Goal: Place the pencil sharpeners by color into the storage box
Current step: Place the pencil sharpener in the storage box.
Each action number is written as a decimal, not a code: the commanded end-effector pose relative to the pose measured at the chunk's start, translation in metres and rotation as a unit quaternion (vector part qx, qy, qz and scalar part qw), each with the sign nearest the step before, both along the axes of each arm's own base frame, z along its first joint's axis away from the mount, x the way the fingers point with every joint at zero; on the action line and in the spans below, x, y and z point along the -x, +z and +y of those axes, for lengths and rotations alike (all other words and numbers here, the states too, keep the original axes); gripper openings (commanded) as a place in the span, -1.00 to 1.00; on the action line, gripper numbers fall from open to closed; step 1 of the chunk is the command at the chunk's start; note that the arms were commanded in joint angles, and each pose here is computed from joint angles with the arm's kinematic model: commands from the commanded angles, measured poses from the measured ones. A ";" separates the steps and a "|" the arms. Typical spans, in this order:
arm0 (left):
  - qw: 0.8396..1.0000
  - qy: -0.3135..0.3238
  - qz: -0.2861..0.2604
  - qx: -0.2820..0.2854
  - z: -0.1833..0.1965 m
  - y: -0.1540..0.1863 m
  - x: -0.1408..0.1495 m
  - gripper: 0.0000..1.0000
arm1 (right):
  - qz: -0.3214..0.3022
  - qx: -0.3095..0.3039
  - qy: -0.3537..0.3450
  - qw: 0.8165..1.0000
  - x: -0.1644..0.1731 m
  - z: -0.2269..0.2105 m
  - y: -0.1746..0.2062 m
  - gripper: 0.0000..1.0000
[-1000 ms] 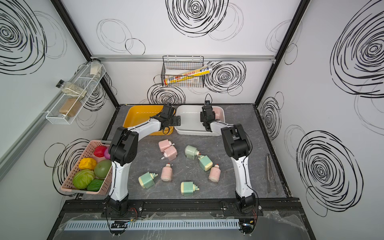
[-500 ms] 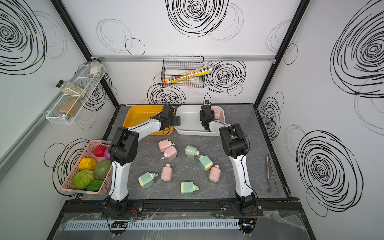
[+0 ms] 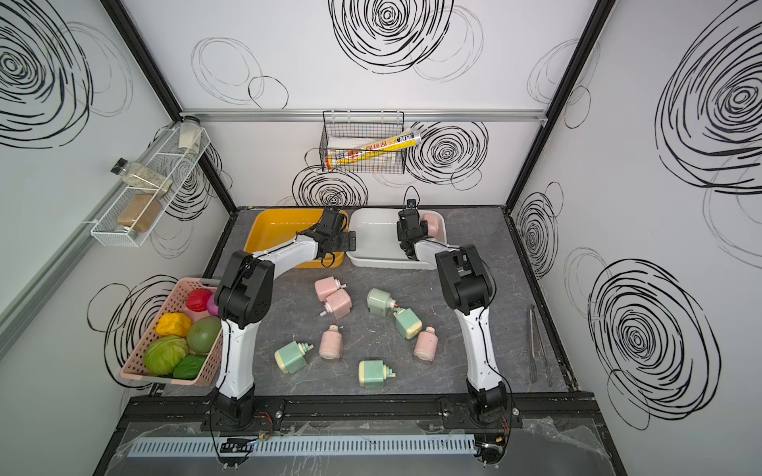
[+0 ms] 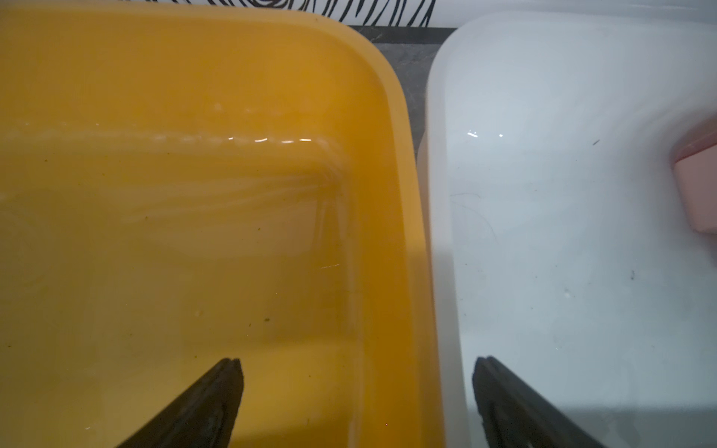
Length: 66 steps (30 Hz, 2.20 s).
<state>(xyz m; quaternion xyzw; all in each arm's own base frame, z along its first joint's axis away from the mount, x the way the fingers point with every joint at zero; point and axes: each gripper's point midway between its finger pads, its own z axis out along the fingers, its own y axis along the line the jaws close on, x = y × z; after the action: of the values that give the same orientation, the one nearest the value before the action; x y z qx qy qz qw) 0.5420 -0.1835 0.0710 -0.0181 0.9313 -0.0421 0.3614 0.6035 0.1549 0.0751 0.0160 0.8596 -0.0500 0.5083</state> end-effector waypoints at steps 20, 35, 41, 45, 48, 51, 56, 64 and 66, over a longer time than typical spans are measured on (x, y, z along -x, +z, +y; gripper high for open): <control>1.000 0.007 0.004 -0.004 -0.001 -0.006 0.004 0.99 | -0.012 0.027 0.066 0.997 0.015 0.004 0.060 1.00; 1.000 0.017 0.010 -0.015 0.005 -0.011 0.006 0.98 | 0.057 0.128 0.059 0.988 -0.005 -0.016 0.047 0.99; 1.000 0.021 0.015 -0.014 0.007 -0.013 0.010 0.99 | 0.081 0.141 0.081 0.983 -0.013 -0.007 0.043 1.00; 0.999 0.030 0.015 -0.021 0.012 -0.013 0.011 0.98 | 0.091 0.162 0.072 0.980 -0.017 -0.009 0.042 1.00; 0.999 0.033 0.016 -0.021 0.015 -0.013 0.011 0.99 | 0.102 0.185 0.058 0.976 -0.019 -0.017 0.039 1.00; 0.999 0.036 0.016 -0.020 0.015 -0.013 0.011 0.98 | 0.109 0.203 0.057 0.971 -0.019 -0.021 0.036 1.00; 0.999 0.040 0.018 -0.018 0.017 -0.014 0.012 0.98 | 0.115 0.217 0.058 0.968 -0.019 -0.024 0.035 1.00; 0.999 0.041 0.018 -0.014 0.016 -0.013 0.012 0.99 | 0.120 0.220 0.078 0.965 -0.019 -0.017 0.034 1.00; 0.999 0.039 0.017 -0.011 0.015 -0.012 0.012 0.98 | 0.123 0.221 0.088 0.963 -0.018 -0.013 0.031 1.00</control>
<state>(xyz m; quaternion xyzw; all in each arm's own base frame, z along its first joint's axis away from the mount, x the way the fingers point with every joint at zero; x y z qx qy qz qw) 0.5312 -0.1763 0.0565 -0.0405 0.9374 -0.0242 0.3451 0.6234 0.1400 0.1137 -0.1609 0.8775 -0.1899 0.4100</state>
